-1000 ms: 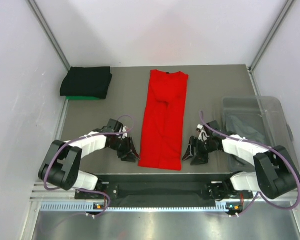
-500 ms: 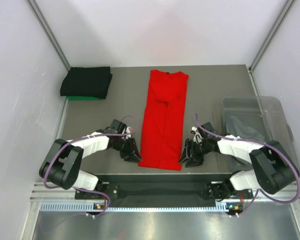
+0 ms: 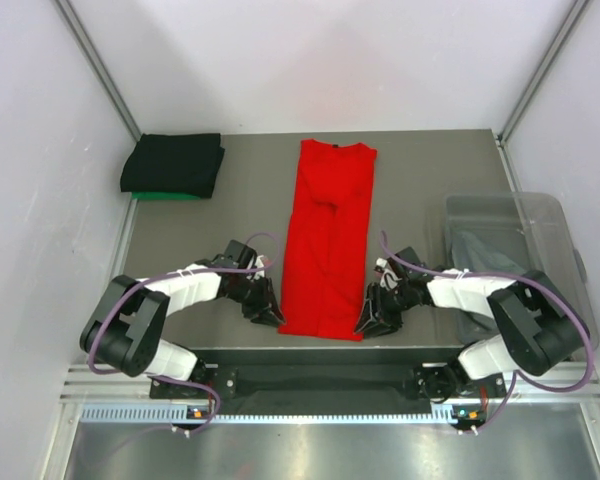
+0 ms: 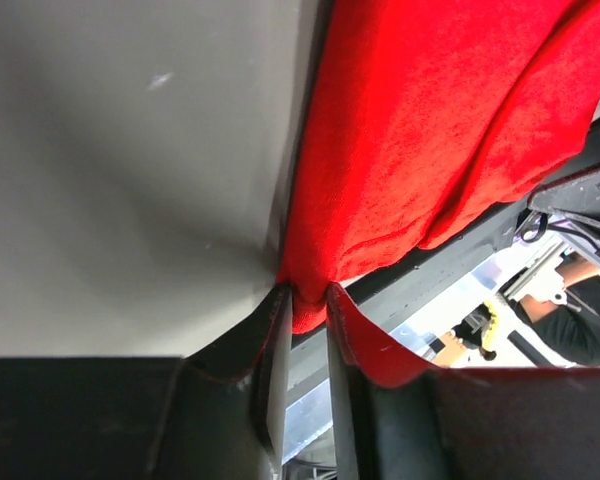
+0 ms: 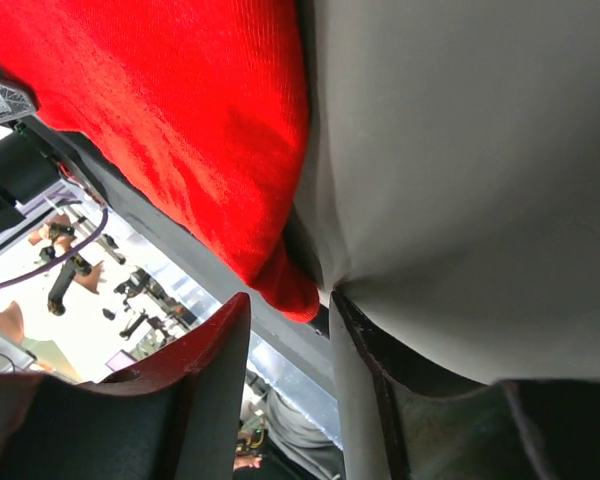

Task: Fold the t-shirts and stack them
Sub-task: Fold the tshirt

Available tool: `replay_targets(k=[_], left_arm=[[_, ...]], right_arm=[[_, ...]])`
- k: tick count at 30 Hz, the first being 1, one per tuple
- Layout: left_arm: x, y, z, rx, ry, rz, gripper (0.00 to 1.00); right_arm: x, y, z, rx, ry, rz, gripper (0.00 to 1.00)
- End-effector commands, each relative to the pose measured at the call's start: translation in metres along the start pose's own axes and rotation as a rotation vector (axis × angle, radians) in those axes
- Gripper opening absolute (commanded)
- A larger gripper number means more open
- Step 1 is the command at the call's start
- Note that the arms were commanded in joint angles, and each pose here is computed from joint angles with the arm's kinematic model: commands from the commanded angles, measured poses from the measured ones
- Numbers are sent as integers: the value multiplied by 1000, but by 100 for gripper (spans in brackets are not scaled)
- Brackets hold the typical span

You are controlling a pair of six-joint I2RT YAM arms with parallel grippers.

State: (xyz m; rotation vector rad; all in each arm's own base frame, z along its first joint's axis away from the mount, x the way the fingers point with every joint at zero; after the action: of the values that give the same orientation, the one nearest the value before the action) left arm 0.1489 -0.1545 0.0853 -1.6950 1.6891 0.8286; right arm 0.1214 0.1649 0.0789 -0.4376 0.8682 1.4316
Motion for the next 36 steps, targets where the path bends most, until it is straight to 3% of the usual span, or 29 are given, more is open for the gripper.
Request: replay_targets(k=[1, 5, 6, 7, 11, 19, 22, 26, 30, 36], left_arm=[[2, -2, -6, 20, 38, -6, 24], [3, -2, -9, 24, 47, 4, 12], [3, -2, -9, 22, 49, 5, 6], [3, -2, -8, 25, 43, -1, 0], [-10, -9, -14, 118, 16, -77, 0], [-57, -87, -76, 454, -16, -318, 0], [-65, -107, -90, 500, -29, -349, 0], [-60, -132, -97, 517, -52, -375, 0], [-52, -156, -94, 540, -73, -429, 0], [-43, -193, -91, 601, -92, -544, 0]], right_arm=[[4, -9, 10, -41, -15, -40, 37], [6, -14, 18, -54, -50, -48, 23], [6, -15, 20, -58, -60, -50, 0], [5, -16, 21, -68, -70, -50, 0], [-6, -17, 33, -132, -121, -69, 0], [-52, -35, 49, -209, -263, -226, 0], [-73, -52, 52, -214, -319, -325, 0], [-97, -76, 69, -356, -335, -437, 0], [-106, -104, 84, -500, -295, -477, 0], [-102, -156, 94, -560, -242, -447, 0]])
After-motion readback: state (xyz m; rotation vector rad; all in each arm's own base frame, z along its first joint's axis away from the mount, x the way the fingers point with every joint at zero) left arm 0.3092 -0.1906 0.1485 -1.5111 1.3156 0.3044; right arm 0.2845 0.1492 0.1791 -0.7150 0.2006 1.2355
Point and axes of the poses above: each gripper's point midway between its finger pads, its own x axis out along the fingers, its own z axis along the line the jaws close on, y = z × x, the point moved 8 cm from there along -x, back along the fingers, and after that the axes turned 7 degrees about x, right-handed, at the moved point
